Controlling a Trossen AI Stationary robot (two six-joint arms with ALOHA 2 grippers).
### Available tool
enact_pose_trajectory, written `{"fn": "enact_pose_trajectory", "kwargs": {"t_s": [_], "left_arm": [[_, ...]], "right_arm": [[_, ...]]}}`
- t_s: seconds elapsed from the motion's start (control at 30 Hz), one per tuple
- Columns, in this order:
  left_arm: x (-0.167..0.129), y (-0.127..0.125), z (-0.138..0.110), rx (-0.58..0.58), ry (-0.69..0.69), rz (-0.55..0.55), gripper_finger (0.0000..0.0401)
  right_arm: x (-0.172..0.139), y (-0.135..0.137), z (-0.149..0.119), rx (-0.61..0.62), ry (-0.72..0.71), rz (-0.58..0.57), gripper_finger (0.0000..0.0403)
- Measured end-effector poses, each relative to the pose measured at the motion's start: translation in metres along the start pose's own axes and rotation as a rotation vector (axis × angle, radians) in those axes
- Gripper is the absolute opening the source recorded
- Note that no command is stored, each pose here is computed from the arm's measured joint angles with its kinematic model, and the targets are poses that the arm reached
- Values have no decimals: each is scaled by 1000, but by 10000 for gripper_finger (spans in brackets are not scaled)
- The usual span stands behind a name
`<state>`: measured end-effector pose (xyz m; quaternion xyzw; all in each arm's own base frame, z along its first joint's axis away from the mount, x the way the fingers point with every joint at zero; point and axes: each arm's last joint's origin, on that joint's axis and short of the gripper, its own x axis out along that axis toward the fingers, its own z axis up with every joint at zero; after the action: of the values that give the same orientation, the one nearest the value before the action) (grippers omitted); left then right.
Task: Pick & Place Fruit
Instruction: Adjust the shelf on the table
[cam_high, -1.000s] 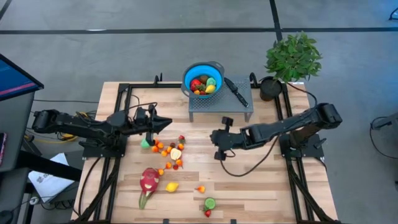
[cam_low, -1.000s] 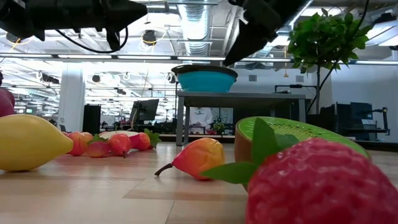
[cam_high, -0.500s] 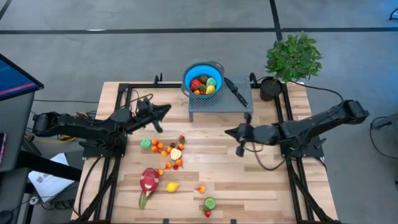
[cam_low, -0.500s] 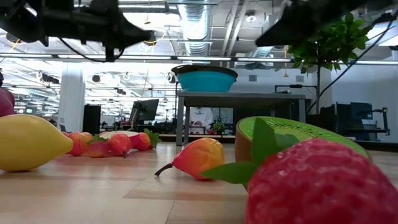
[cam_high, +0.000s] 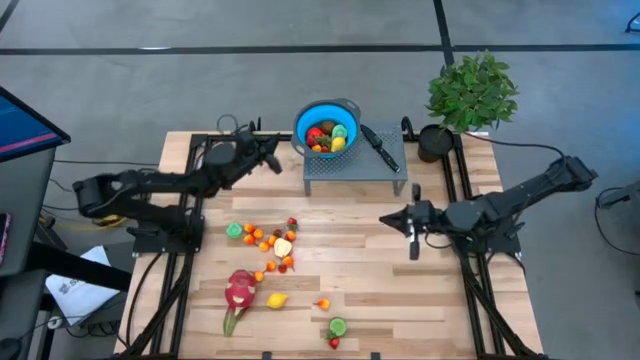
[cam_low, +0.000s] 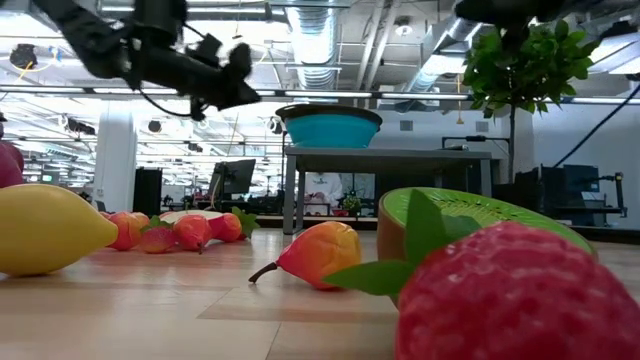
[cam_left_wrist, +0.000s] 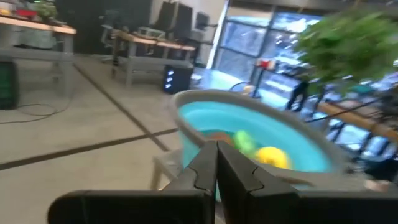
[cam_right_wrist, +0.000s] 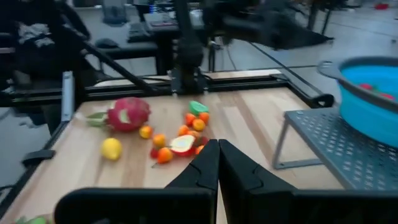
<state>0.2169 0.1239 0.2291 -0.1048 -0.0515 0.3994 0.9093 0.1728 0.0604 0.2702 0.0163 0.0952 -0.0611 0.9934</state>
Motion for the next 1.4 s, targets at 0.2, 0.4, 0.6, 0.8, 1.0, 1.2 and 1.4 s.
{"fn": "enact_pose_trajectory", "kwargs": {"t_s": [0.2, 0.4, 0.6, 0.8, 1.0, 1.2, 1.4], "left_arm": [[40, 24, -4, 31, 34, 124, 1], [76, 53, 4, 23, 54, 70, 1], [104, 96, 24, -103, 57, -72, 1], [126, 113, 23, -155, 95, -121, 1], [158, 112, 12, -168, 167, -144, 1], [179, 115, 11, -169, 194, -149, 1], [188, 112, 11, -180, 220, -219, 1]], "right_arm": [[-8, 14, 1, -3, -24, 82, 0], [-12, 28, 1, -29, -50, 113, 0], [-17, 32, 0, -42, -56, 108, 0], [-17, 33, 0, -45, -55, 111, 0], [-17, 33, 1, -38, -63, 111, 0], [-17, 33, 3, -21, -84, 113, 0], [-17, 33, 3, -21, -85, 113, 0]]}}
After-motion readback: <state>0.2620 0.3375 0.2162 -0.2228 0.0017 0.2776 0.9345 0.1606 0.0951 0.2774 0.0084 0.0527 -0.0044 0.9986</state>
